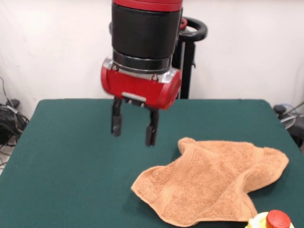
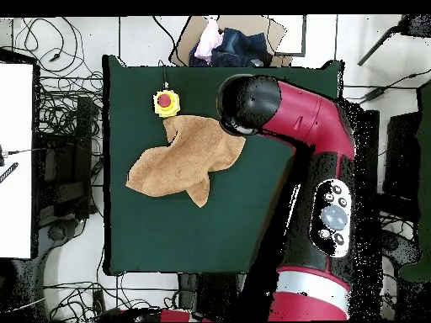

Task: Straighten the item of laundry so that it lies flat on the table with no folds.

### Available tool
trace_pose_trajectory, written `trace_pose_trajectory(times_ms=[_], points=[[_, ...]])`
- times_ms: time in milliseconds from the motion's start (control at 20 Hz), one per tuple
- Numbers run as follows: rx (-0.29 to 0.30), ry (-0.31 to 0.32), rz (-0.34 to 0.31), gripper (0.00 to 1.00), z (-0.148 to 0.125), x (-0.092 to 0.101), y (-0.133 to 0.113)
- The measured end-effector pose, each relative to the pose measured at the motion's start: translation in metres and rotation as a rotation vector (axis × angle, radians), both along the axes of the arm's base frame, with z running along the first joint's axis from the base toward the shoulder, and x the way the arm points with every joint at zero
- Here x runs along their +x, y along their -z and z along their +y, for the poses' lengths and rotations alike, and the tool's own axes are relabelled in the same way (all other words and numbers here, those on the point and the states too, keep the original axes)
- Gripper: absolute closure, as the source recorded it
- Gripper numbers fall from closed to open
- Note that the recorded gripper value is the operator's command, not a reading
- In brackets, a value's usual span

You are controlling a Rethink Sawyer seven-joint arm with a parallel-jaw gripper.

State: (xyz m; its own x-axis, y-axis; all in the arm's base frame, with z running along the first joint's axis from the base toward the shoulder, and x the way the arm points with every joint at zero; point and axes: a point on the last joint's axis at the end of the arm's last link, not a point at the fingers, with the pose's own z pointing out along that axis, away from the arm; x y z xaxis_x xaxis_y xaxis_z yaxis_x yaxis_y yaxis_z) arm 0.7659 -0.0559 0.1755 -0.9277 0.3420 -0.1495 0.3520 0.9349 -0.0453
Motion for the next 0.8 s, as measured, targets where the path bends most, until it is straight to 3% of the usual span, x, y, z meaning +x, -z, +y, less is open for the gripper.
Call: trace_pose_trajectory(times_ms=[50,250,800], points=[[-0.029,-0.011,-0.056,0.0,-0.002,0.007,0.003],[-0.062,-0.028,-0.117,0.0,-0.002,0.014,0.011],[-0.063,-0.053,-0.096,0.0,0.013,0.015,0.043]])
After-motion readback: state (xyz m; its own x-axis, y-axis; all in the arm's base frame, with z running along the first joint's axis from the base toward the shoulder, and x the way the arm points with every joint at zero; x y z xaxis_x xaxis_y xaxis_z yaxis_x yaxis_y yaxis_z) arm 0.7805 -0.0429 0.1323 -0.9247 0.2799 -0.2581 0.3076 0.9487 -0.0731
